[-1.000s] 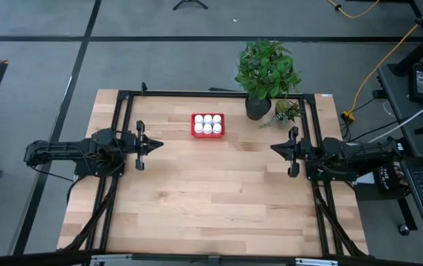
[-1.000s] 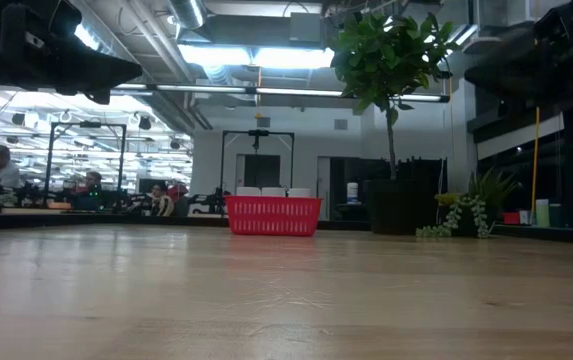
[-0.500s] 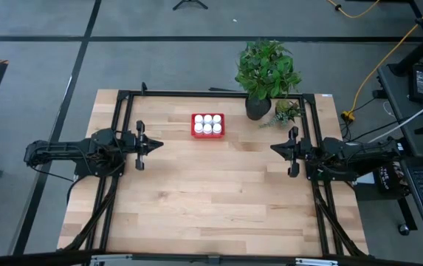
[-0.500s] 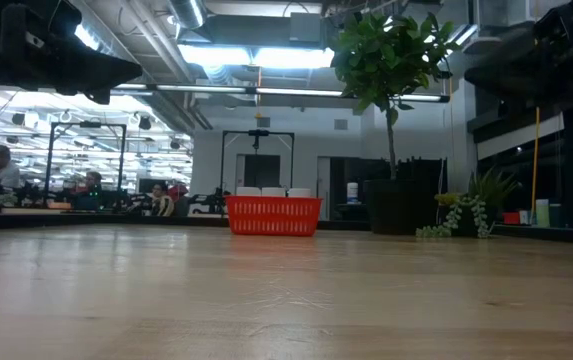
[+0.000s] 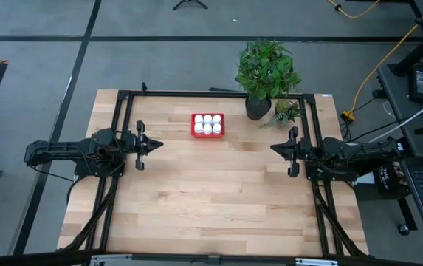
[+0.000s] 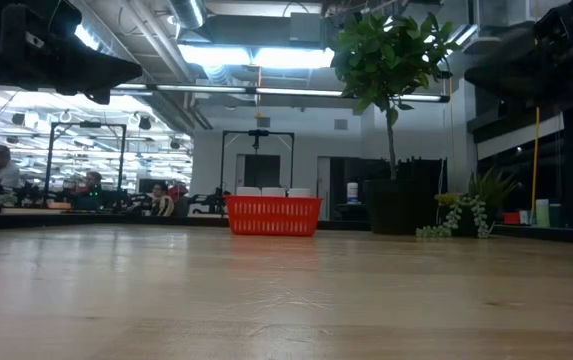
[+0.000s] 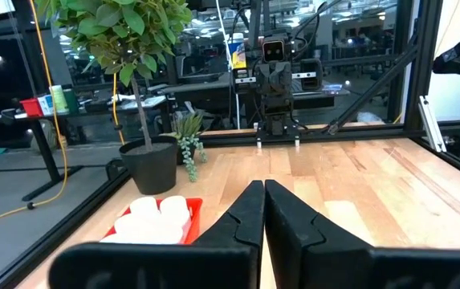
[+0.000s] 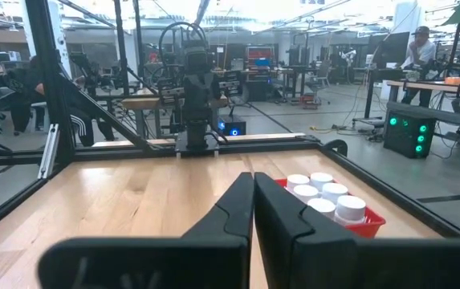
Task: Pick and place pill bottles into a basket
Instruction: Return to Home Position
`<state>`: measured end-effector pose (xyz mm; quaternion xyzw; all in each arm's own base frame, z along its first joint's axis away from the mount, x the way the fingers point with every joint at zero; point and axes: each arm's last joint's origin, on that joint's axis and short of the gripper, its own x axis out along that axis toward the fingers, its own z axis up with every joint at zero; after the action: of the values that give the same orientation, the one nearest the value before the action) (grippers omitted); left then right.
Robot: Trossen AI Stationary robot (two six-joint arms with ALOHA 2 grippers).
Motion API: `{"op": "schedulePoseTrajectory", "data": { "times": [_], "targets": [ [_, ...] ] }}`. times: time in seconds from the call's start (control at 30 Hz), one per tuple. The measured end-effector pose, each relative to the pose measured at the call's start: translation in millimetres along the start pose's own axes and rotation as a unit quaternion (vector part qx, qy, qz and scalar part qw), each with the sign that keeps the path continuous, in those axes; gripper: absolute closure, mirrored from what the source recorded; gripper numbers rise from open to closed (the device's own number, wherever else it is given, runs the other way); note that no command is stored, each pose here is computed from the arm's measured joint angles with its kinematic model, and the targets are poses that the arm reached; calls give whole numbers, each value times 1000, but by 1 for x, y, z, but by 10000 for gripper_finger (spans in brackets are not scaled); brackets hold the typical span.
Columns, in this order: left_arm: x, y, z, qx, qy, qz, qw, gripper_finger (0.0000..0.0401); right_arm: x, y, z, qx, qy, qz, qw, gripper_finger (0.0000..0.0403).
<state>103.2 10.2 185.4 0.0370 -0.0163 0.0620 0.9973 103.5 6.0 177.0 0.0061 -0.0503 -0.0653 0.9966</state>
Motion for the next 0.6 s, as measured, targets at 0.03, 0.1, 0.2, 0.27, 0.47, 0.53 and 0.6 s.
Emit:
{"op": "schedulePoseTrajectory", "data": {
  "times": [0.03, 0.1, 0.2, 0.27, 0.47, 0.53, 0.6],
  "targets": [
    [0, 0, 0, 0, 0, 0, 1000, 393, 0, 0, 0, 0, 0, 0, 1000, 386],
    [0, 0, 0, 0, 0, 0, 1000, 393, 0, 0, 0, 0, 0, 0, 1000, 386],
    [0, 0, 0, 0, 0, 0, 1000, 395, 0, 0, 0, 0, 0, 0, 1000, 386],
    [0, 0, 0, 0, 0, 0, 1000, 397, 0, 0, 0, 0, 0, 0, 1000, 386],
    [0, 0, 0, 0, 0, 0, 1000, 393, 0, 0, 0, 0, 0, 0, 1000, 386],
    [0, 0, 0, 0, 0, 0, 1000, 392, 0, 0, 0, 0, 0, 0, 1000, 386],
    [0, 0, 0, 0, 0, 0, 1000, 394, 0, 0, 0, 0, 0, 0, 1000, 386]
  ]
}}
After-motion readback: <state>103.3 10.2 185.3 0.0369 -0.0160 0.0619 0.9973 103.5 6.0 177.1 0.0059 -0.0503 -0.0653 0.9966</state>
